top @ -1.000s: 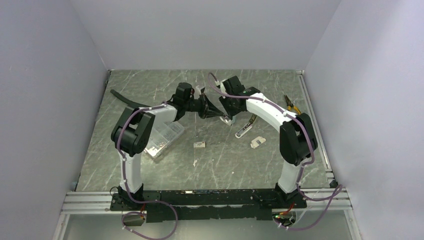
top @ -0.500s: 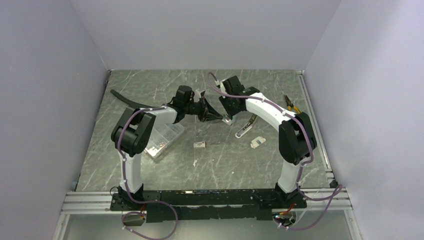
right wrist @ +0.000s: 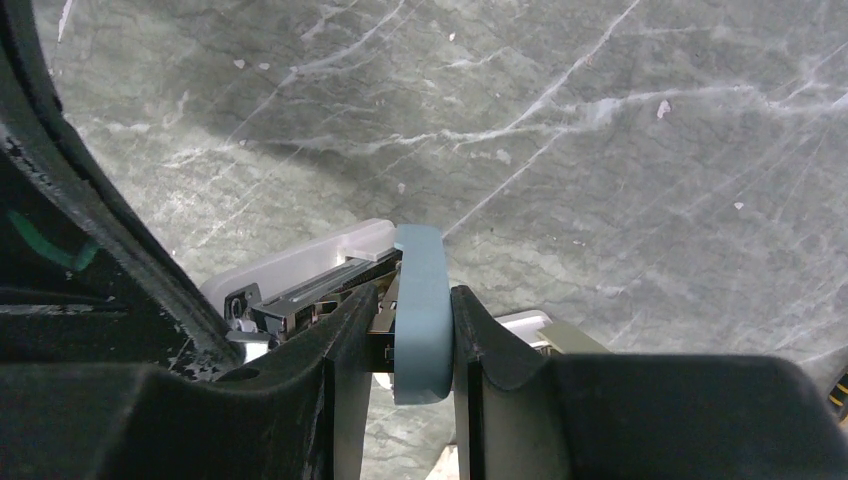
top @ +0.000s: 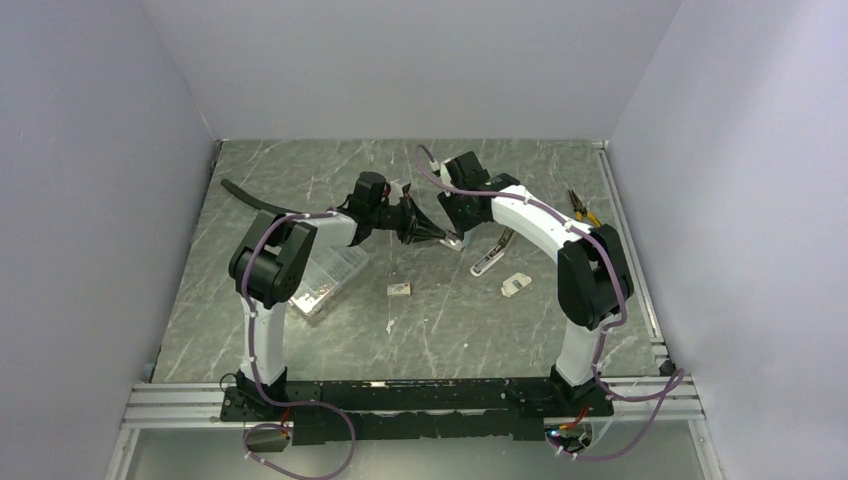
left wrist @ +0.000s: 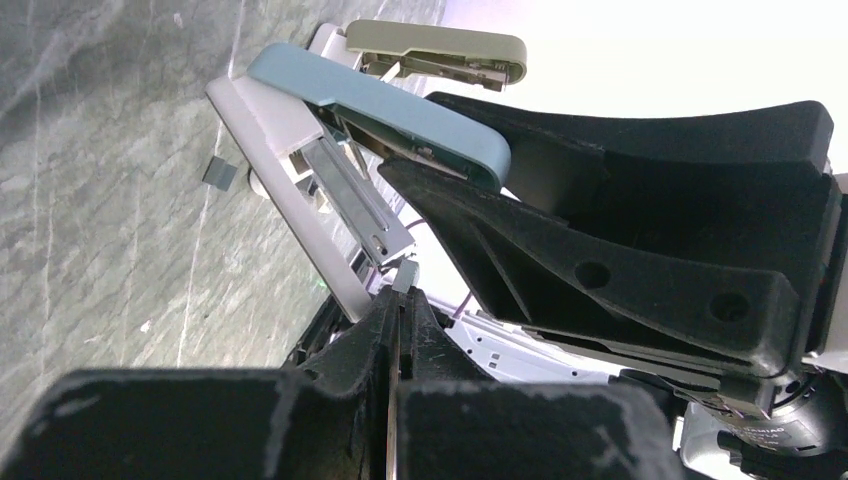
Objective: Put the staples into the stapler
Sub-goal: Open the stapler at the center of the board.
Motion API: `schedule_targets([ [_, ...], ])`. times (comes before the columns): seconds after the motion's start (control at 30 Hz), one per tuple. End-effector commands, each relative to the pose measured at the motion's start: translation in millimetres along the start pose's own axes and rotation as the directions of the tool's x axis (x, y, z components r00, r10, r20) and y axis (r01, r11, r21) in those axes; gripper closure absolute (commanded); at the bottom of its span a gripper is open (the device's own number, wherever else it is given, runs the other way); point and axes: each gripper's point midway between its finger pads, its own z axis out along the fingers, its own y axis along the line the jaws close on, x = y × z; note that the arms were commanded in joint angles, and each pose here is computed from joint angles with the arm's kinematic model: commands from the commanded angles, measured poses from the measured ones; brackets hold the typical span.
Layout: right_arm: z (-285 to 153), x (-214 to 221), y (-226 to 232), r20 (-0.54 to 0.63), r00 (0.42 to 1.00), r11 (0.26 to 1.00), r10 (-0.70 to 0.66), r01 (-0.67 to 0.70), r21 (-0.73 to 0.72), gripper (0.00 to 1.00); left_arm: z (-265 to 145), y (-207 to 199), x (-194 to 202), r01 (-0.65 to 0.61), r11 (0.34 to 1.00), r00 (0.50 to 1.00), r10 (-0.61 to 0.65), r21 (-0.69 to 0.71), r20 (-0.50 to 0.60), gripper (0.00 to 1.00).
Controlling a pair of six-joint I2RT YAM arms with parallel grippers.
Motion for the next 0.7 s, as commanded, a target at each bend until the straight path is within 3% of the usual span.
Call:
schedule_targets([
  [0.0, -10.7, -26.2, 0.2, 0.087, 0.996, 1.000, 0.021, -0.020, -0.014, 0.91, 6.5, -18.9, -5.1, -0.048, 0.997, 0.999, 0.048, 0.053, -0.006, 0.97],
  [0.37, -17.1, -28.4, -8.3, 0.103, 0.994, 0.999, 0.033, -0.033, -0.002, 0.91, -0.1, 12.6, 7.5, -0.046, 0.999, 0.998, 0.045, -0.013, -0.039, 0.97],
  [0.67, -21.1, -20.2, -15.7, 0.118, 0.984, 0.987, 0.131, -0.119, -0.107, 0.91, -6.2, 42.6, 17.3, -0.104, 0.993, 0.993, 0.100, -0.064, -0.069, 0.97],
])
